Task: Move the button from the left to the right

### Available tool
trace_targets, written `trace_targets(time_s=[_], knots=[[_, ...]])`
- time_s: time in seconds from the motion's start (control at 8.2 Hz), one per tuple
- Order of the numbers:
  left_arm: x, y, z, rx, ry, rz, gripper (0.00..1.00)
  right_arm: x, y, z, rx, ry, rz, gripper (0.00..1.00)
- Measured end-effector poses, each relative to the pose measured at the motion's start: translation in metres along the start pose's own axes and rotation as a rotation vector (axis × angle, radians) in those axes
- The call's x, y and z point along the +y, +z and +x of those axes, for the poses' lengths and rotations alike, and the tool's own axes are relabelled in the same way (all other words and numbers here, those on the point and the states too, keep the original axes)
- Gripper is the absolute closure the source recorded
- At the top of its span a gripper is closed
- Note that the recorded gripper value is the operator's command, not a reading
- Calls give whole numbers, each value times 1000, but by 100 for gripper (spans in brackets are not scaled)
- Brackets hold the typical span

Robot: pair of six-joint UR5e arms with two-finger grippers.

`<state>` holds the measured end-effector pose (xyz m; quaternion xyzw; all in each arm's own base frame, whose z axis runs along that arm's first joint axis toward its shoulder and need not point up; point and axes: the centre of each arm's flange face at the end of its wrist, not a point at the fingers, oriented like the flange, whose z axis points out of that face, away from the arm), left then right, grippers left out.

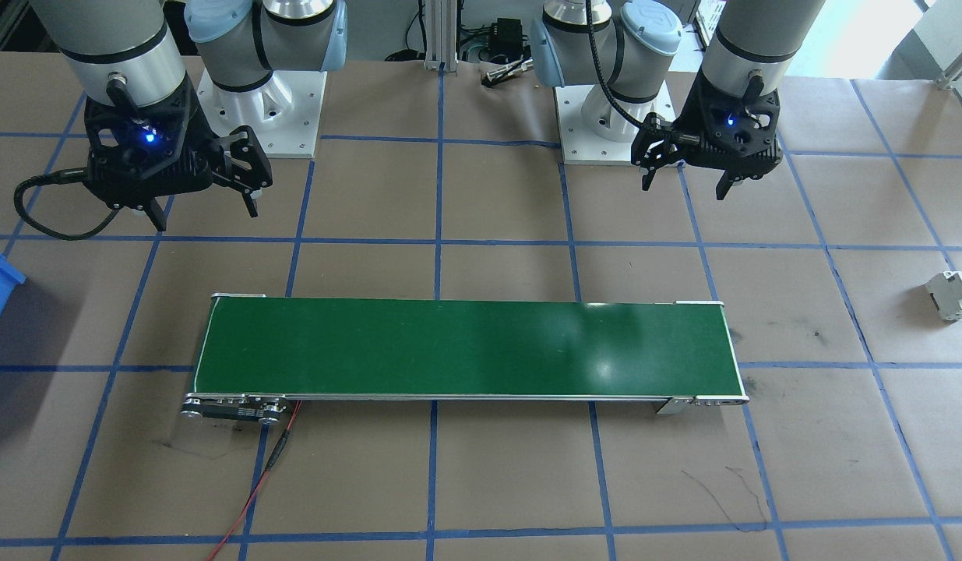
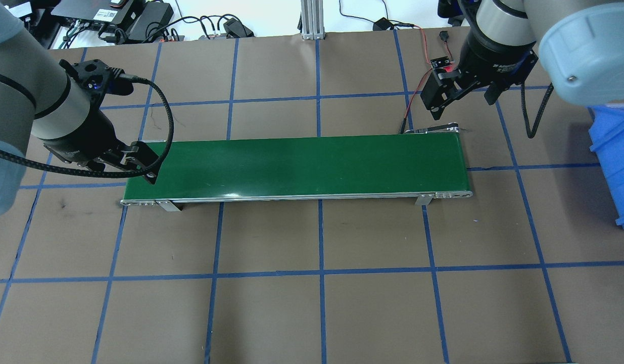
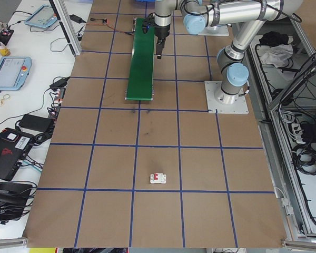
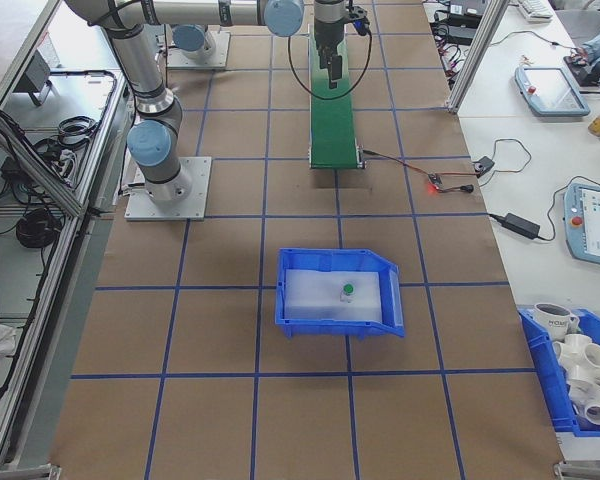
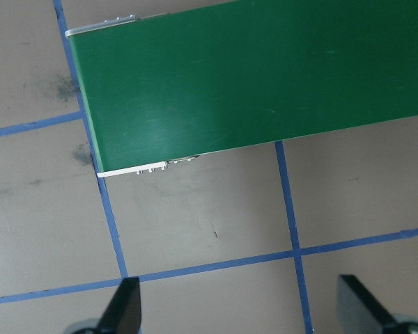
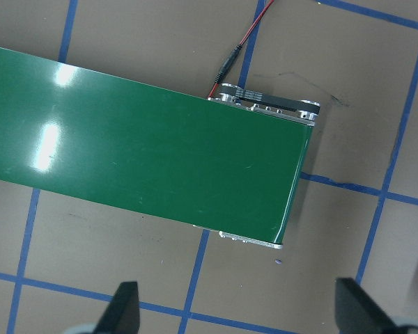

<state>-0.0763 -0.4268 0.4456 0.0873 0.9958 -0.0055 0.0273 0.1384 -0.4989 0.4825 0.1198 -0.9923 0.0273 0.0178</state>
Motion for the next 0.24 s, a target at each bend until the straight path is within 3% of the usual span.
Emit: trace_targets(time_s=[0.24], knots=[[6, -3, 2, -6, -17, 7, 0, -2, 6, -5, -14, -1, -7, 0]])
